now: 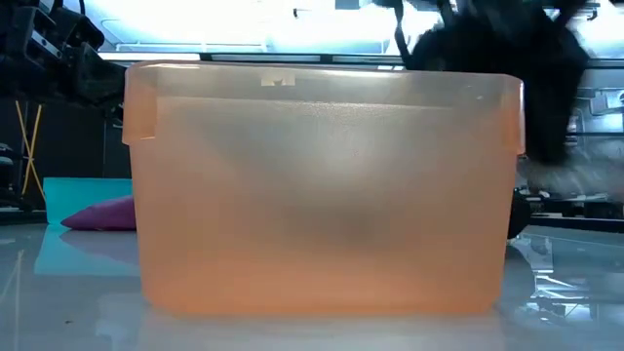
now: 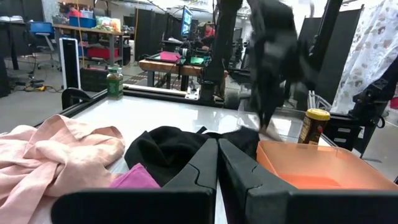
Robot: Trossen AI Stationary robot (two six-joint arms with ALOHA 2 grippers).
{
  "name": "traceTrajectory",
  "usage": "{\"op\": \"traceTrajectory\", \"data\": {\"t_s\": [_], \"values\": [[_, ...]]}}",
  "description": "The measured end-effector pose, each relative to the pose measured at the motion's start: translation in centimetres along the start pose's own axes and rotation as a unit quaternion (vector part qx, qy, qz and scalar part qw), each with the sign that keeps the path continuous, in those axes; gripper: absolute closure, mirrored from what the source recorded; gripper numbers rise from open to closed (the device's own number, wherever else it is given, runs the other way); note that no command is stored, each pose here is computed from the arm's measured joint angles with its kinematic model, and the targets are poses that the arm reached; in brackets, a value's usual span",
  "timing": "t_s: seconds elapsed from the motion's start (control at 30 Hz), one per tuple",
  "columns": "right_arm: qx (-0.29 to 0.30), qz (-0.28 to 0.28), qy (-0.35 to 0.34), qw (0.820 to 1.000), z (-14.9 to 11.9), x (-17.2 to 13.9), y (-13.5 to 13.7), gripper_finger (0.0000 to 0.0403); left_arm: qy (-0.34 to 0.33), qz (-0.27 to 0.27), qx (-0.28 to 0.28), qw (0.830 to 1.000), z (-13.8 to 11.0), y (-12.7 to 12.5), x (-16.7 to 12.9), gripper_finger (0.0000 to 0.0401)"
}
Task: Sort spices by type
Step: Put the orange seasoning pack into the blue bin
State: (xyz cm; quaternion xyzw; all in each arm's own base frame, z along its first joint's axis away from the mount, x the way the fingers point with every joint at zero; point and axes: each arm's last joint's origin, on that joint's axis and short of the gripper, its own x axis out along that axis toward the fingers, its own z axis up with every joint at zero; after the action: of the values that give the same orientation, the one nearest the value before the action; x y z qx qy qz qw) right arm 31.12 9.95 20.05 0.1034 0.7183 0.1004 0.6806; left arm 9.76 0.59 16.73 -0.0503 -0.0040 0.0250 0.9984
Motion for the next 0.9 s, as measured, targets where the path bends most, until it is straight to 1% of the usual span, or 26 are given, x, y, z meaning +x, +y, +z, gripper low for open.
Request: {"op": "traceTrajectory", "data": {"t_s": [0.07, 0.13, 0.2, 0.27, 0.3, 0.37, 0.43, 0.47, 0.57, 0.63, 0.67, 0.73, 0.8, 0.9], "values": [[-0.014, 0.003, -0.023, 1.0, -0.1, -2.7, -0.4, 0.0398, 0.0, 0.0, 0.0, 1.0, 0.0, 0.0, 0.0, 0.04], [-0.015, -0.006, -0.052, 0.999, 0.0, -5.4, -1.3, 0.0399, 0.0, 0.0, 0.0, 1.0, 0.0, 0.0, 0.0, 0.04], [-0.013, -0.029, -0.11, 0.993, 0.6, -8.4, -2.5, 0.04, 0.0, 0.0, 0.0, 1.0, 0.0, 0.0, 0.0, 0.04], [-0.008, -0.069, -0.162, 0.984, 1.3, -11.0, -4.5, 0.04, 0.0, 0.0, 0.0, 1.0, 0.0, 0.0, 0.0, 0.04], [-0.004, -0.093, -0.194, 0.977, 1.9, -12.0, -5.6, 0.04, 0.0, 0.0, 0.0, 1.0, 0.0, 0.0, 0.0, 0.04], [0.02, -0.126, -0.267, 0.955, 3.5, -13.8, -8.5, 0.0401, 0.0, 0.0, 0.0, 1.0, 0.0, 0.0, 0.0, 0.04], [0.059, -0.137, -0.347, 0.926, 5.0, -15.2, -11.8, 0.0401, 0.0, 0.0, 0.0, 1.0, 0.0, 0.0, 0.0, 0.04], [0.082, -0.136, -0.391, 0.906, 5.9, -15.9, -13.5, 0.0401, 0.0, 0.0, 0.0, 1.0, 0.0, 0.0, 0.0, 0.04], [0.13, -0.109, -0.498, 0.851, 8.7, -16.4, -18.1, 0.0402, 0.0, 0.0, 0.0, 1.0, 0.0, 0.0, 0.0, 0.04], [0.149, -0.067, -0.55, 0.819, 10.8, -15.9, -20.1, 0.0402, 0.0, 0.0, 0.0, 1.0, 0.0, 0.0, 0.0, 0.04], [0.157, -0.039, -0.569, 0.806, 11.9, -15.6, -20.8, 0.0402, 0.0, 0.0, 0.0, 1.0, 0.0, 0.0, 0.0, 0.04], [0.169, 0.021, -0.591, 0.789, 14.1, -14.6, -21.9, 0.0402, 0.0, 0.0, 0.0, 1.0, 0.0, 0.0, 0.0, 0.04], [0.174, 0.067, -0.602, 0.777, 16.3, -13.5, -22.6, 0.0402, 0.0, 0.0, 0.0, 1.0, 0.0, 0.0, 0.0, 0.04], [0.182, 0.098, -0.607, 0.767, 19.3, -12.3, -22.9, 0.0402, 0.0, 0.0, 0.0, 1.0, 0.0, 0.0, 0.0, 0.04]]}}
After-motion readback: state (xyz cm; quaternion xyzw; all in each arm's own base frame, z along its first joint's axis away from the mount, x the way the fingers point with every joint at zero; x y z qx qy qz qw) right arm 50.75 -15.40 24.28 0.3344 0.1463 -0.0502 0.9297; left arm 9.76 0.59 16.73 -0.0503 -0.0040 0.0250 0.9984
